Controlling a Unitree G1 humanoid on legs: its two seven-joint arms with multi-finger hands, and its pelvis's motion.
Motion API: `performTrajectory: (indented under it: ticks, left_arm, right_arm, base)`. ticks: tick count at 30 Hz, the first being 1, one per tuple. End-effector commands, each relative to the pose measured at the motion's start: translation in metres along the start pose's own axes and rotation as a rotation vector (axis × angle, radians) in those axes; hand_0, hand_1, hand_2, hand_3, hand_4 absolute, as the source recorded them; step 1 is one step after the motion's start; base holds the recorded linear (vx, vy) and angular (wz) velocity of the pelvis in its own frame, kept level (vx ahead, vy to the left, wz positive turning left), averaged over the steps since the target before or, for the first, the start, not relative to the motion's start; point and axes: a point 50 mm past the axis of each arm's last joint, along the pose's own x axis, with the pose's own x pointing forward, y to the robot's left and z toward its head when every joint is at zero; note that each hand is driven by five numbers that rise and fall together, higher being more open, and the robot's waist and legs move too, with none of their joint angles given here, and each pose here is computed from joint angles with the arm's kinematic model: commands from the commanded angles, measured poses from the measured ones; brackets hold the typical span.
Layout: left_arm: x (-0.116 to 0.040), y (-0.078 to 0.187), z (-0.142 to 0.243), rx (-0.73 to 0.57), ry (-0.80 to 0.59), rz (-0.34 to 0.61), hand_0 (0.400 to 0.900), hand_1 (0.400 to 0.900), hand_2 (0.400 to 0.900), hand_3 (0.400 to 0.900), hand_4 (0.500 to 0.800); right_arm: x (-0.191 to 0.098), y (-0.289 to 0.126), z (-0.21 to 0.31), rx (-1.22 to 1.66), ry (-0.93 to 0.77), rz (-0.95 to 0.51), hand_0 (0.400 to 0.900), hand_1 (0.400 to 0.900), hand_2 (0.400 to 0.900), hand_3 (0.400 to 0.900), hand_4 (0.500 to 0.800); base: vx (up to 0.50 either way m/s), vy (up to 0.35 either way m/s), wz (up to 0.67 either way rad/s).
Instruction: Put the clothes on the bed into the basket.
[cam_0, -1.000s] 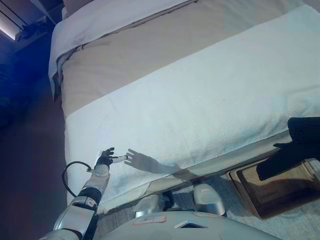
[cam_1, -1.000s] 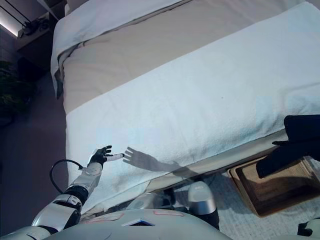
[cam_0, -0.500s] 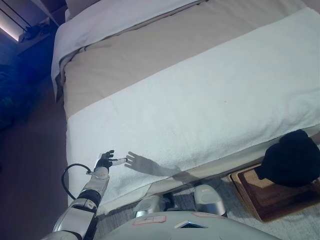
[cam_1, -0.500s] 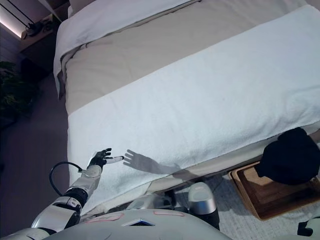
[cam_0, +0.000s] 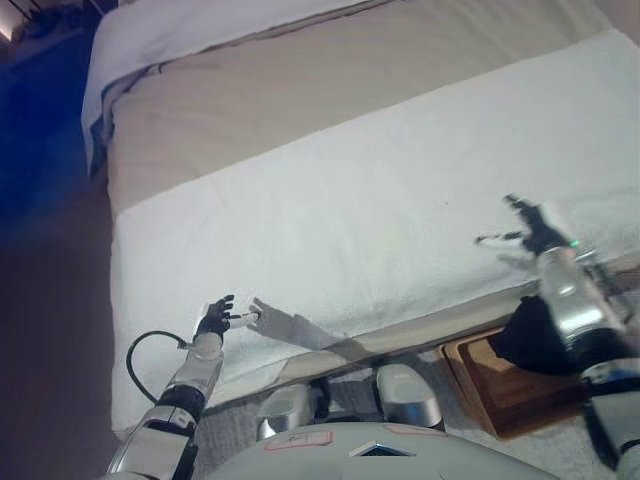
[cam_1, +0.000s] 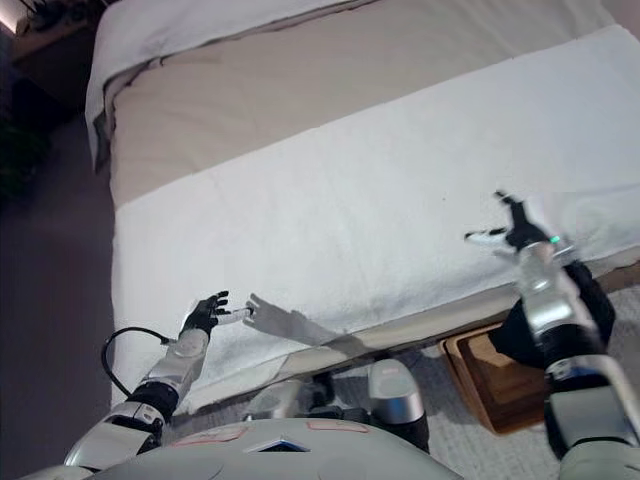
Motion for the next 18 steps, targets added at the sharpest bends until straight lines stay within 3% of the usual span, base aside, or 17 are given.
performTrajectory:
  ticks: [1, 8, 12, 18]
  left_arm:
    - [-0.001, 0.021, -0.012, 0.050, 0.013, 0.098, 0.900, 0.900, 0.900, 0.900, 0.800]
    - [0.000, 0.010, -0.014, 0.093, 0.036, 0.080, 0.900, 0.900, 0.900, 0.900, 0.800]
    - [0.001, 0.008, -0.015, 0.097, 0.049, 0.080, 0.900, 0.900, 0.900, 0.900, 0.800]
    - [0.003, 0.011, -0.015, 0.099, 0.074, 0.088, 0.900, 0.900, 0.900, 0.900, 0.800]
  right_arm:
    - [-0.006, 0.026, -0.014, 0.104, 0.047, 0.006, 0.900, 0.900, 0.900, 0.900, 0.800]
    - [-0.046, 0.116, -0.072, 0.141, 0.358, 0.246, 0.900, 0.900, 0.900, 0.900, 0.800]
    - [-0.070, 0.136, -0.103, 0.198, 0.551, 0.285, 0.900, 0.900, 0.900, 0.900, 0.800]
    - [-0.083, 0.132, -0.126, 0.085, 0.658, 0.314, 0.900, 0.900, 0.900, 0.900, 0.800]
  base:
    - [-0.001, 0.057, 0.21]
    - [0.015, 0.069, 0.15]
    - [0.025, 0.063, 0.02]
    - [0.019, 0.044, -0.03]
